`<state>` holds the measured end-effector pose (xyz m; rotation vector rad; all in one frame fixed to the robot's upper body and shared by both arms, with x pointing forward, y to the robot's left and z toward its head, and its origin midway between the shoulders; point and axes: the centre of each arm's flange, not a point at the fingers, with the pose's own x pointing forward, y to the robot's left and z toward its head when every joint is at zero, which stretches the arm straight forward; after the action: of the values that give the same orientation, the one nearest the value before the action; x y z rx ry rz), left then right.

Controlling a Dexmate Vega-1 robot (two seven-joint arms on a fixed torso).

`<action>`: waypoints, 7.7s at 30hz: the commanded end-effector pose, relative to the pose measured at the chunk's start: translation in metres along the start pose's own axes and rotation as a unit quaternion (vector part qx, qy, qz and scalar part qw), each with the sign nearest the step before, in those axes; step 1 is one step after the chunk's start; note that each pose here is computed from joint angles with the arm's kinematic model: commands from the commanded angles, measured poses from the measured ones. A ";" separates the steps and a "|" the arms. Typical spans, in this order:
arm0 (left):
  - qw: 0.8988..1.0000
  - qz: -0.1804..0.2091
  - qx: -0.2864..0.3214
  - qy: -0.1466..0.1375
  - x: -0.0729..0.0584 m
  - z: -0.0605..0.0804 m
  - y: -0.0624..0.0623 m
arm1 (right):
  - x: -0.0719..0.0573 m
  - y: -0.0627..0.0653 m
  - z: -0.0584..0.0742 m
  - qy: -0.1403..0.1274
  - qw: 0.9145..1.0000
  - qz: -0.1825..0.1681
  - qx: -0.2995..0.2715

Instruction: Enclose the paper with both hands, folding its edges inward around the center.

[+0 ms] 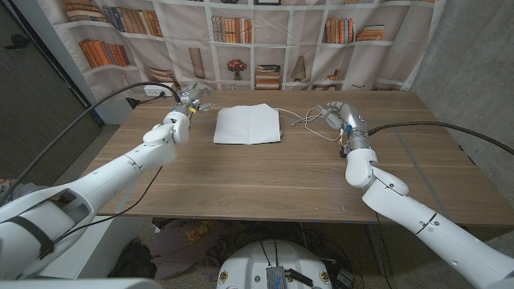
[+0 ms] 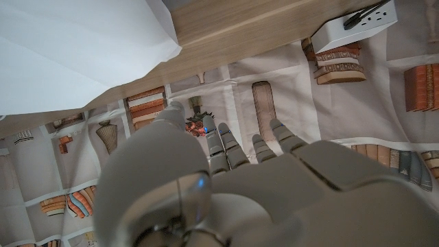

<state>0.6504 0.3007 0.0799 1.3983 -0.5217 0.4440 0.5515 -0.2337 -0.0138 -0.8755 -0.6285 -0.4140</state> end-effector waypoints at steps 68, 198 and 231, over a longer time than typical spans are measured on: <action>0.965 0.029 -0.250 0.072 -0.115 0.024 -0.028 | -0.005 0.037 0.041 -0.157 0.976 0.142 -0.053; 0.963 0.002 -0.266 0.052 -0.112 0.012 -0.020 | 0.069 0.154 0.090 -0.240 0.897 0.262 -0.262; 0.953 0.003 -0.296 0.062 -0.122 0.009 -0.027 | 0.076 0.169 0.100 -0.231 0.883 0.290 -0.286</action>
<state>0.5675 0.2886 -0.0091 0.8338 -0.5020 0.3453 0.6711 -0.0664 -0.0135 -1.6972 -0.6658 0.1670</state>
